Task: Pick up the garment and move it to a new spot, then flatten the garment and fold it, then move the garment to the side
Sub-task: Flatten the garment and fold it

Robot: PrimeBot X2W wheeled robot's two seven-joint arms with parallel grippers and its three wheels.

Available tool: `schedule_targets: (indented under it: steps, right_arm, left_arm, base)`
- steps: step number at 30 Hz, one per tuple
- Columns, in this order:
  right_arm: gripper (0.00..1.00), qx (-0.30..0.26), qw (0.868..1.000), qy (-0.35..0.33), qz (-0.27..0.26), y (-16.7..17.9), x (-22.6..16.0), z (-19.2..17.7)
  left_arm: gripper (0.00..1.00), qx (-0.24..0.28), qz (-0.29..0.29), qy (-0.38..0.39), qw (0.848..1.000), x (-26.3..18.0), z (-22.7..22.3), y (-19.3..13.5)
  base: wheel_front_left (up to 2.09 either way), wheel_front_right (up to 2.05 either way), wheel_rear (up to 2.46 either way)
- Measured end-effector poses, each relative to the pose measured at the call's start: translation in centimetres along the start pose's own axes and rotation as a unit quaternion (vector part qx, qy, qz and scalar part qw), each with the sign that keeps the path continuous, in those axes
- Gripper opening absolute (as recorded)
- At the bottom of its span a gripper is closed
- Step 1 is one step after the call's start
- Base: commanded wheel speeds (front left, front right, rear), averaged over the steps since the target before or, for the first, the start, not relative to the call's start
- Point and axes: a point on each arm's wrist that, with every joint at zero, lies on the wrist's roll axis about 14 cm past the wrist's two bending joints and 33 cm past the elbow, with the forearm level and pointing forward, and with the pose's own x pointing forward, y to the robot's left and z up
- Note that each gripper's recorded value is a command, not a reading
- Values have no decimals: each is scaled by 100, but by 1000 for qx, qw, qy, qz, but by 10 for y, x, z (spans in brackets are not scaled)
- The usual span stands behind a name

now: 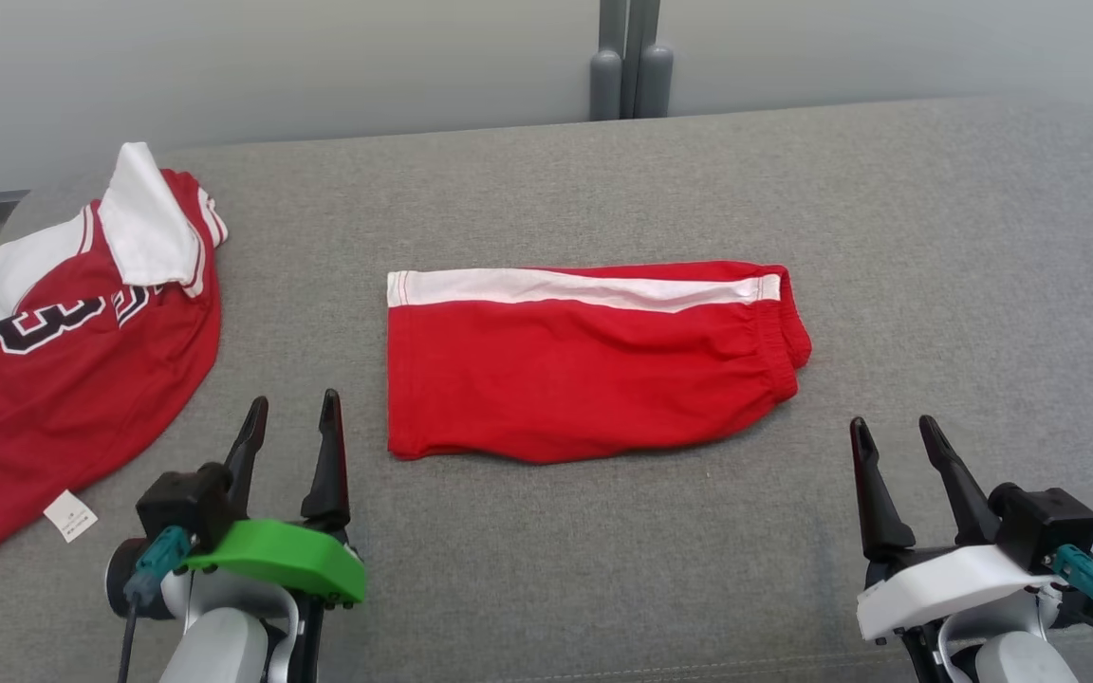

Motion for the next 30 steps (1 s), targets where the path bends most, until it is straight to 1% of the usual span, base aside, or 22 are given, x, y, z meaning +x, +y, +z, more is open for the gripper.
schedule_targets:
  steps: [5, 10, 14, 16, 20, 24, 30]
  right_arm:
    - [100, 12, 1000, 9, 12, 9, 5, -7]
    - [100, 18, 1000, 7, 22, 16, 14, -7]
    - [100, 3, 999, 20, 32, 22, 13, -14]
    - [100, -23, 999, 24, 41, 25, 12, -15]
    - [100, -47, 998, 25, 42, 24, 11, -13]
    - [100, -59, 997, 31, 38, 20, 7, -13]
    - [100, -76, 995, 57, 17, 4, -3, -21]
  left_arm:
    - [100, 15, 46, -30, 998, -29, 14, 22]
    - [100, 44, 76, -63, 994, -55, 33, 37]
    - [100, 60, 97, -69, 991, -78, 36, 48]
    - [100, 62, 112, -61, 990, -93, 29, 56]
    - [100, 66, 116, -27, 991, -110, 8, 61]
    - [100, 76, 108, 0, 991, -117, -4, 59]
    - [100, 66, 102, 34, 992, -119, -16, 56]
  base:
    - [0, 0, 0]
    - [0, 0, 0]
    - [0, 0, 0]
    - [0, 0, 0]
    - [0, 0, 0]
    - [0, 0, 0]
    - [0, 0, 0]
